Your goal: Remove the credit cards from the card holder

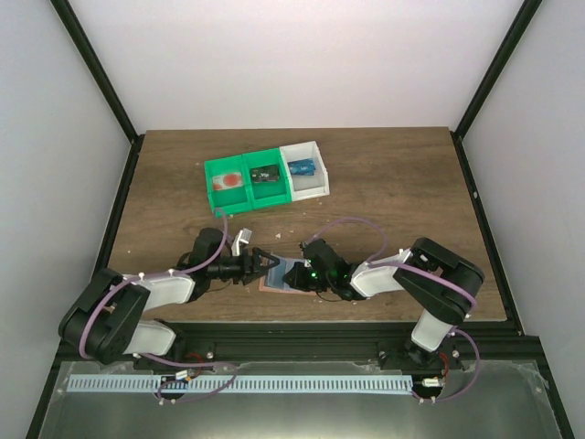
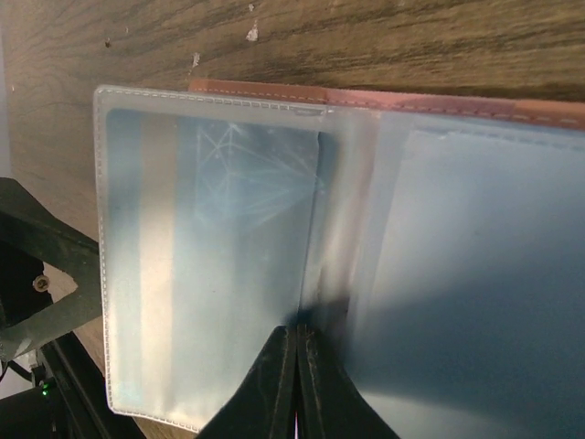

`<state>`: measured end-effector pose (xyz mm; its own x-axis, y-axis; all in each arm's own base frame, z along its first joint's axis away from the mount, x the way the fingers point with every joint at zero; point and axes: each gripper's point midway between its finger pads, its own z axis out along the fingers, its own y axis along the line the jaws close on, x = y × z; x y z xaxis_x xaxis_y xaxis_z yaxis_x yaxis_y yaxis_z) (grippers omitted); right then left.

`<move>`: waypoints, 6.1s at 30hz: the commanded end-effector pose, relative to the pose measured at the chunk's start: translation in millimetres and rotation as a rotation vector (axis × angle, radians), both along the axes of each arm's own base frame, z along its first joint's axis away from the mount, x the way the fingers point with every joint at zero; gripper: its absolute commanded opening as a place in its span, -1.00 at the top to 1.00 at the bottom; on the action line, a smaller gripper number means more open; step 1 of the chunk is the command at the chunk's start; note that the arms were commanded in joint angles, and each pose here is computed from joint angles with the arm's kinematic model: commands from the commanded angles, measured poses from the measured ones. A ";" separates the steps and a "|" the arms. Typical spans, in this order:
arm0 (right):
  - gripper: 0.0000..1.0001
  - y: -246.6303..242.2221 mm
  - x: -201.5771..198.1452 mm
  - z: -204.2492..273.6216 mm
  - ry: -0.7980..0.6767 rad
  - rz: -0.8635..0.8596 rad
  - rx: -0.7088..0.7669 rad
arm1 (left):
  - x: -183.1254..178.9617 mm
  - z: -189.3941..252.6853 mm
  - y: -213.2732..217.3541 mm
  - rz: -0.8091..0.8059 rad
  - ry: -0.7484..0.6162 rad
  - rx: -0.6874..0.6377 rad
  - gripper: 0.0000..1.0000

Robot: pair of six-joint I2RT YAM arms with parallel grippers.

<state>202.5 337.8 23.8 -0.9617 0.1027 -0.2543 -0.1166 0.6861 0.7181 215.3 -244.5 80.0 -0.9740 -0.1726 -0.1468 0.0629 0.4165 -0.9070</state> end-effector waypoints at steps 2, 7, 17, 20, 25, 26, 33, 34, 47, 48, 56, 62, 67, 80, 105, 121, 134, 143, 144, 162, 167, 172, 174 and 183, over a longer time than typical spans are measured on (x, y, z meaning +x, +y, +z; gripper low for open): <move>0.92 -0.1 -6.9 1.0 -0.005 0.029 -0.003 | -2.6 10.3 -6.0 -0.023 -0.013 -0.031 -0.54; 0.83 2.2 -3.9 8.1 -0.029 0.032 0.008 | -5.3 8.2 -9.3 -0.030 -0.005 -0.036 -0.53; 0.77 -2.2 1.8 14.3 -0.054 -0.003 0.001 | -10.2 15.3 -25.8 -0.057 -0.011 -0.053 -0.51; 0.72 -15.4 3.4 17.1 -0.078 -0.046 -0.019 | -10.0 14.5 -27.0 -0.057 -0.006 -0.056 -0.51; 0.67 -35.9 4.3 23.8 -0.111 -0.112 -0.027 | -11.8 15.6 -30.7 -0.060 -0.009 -0.075 -0.51; 0.66 -39.9 4.9 24.2 -0.115 -0.130 -0.032 | -12.9 17.3 -33.1 -0.064 -0.009 -0.084 -0.51; 0.58 -60.9 7.3 38.2 -0.160 -0.214 -0.021 | -22.1 19.3 -53.9 -0.126 -0.012 -0.095 -0.51; 0.58 -64.1 7.7 40.5 -0.169 -0.226 -0.020 | -22.1 19.0 -53.9 -0.125 -0.012 -0.094 -0.51; 0.48 -60.7 9.7 64.5 -0.218 -0.208 0.017 | -6.4 -1.2 -29.1 -0.009 -0.024 0.039 -0.39; 0.48 -57.9 10.1 65.8 -0.219 -0.198 0.019 | -4.2 -2.8 -26.1 -0.002 -0.024 0.049 -0.37; 0.48 -41.5 5.4 45.1 -0.139 -0.136 -0.007 | 4.6 -18.3 -10.9 0.019 -0.029 0.120 -0.21; 0.48 -46.7 4.9 19.8 -0.092 -0.144 -0.095 | 4.0 -27.7 -13.9 -0.002 -0.013 0.121 -0.10; 0.49 -57.0 -2.5 -2.9 -0.038 -0.147 -0.164 | 1.5 -37.4 -16.6 -0.024 0.016 0.121 0.00; 0.49 -49.9 -6.2 -7.2 -0.020 -0.123 -0.130 | -3.3 -41.0 -28.2 -0.066 0.032 0.111 0.32; 0.55 -58.7 -10.9 -19.3 -0.003 -0.140 -0.145 | -1.5 -46.7 -32.4 -0.065 0.038 0.141 0.84; 0.55 -60.0 -11.2 -23.1 0.007 -0.143 -0.162 | -0.3 -44.6 -31.2 -0.061 0.032 0.155 0.85; 0.55 -60.9 -9.9 -24.4 0.005 -0.144 -0.175 | 1.7 -43.1 -23.9 -0.043 0.026 0.164 1.00; 0.55 -62.9 -8.3 -23.6 0.003 -0.151 -0.177 | 8.3 -45.0 -5.5 0.008 0.025 0.193 1.00; 0.55 -63.1 -8.3 -24.0 0.003 -0.151 -0.179 | 9.6 -44.8 -2.4 0.018 0.022 0.200 1.00; 0.55 -67.9 2.2 6.1 -0.069 -0.155 -0.196 | 12.8 -40.2 22.2 0.100 -0.017 0.296 1.00; 0.55 -67.7 1.0 9.2 -0.067 -0.151 -0.190 | 11.5 -44.9 25.8 0.108 -0.009 0.316 1.00; 0.54 -69.6 2.4 10.0 -0.068 -0.160 -0.205 | 9.1 -48.4 26.3 0.099 -0.004 0.321 1.00; 0.54 -68.4 2.5 9.9 -0.064 -0.155 -0.210 | 8.4 -48.9 26.9 0.100 -0.001 0.323 1.00; 0.55 -53.7 3.6 -1.5 -0.046 -0.100 -0.212 | 3.8 -52.8 28.7 0.093 0.004 0.326 1.00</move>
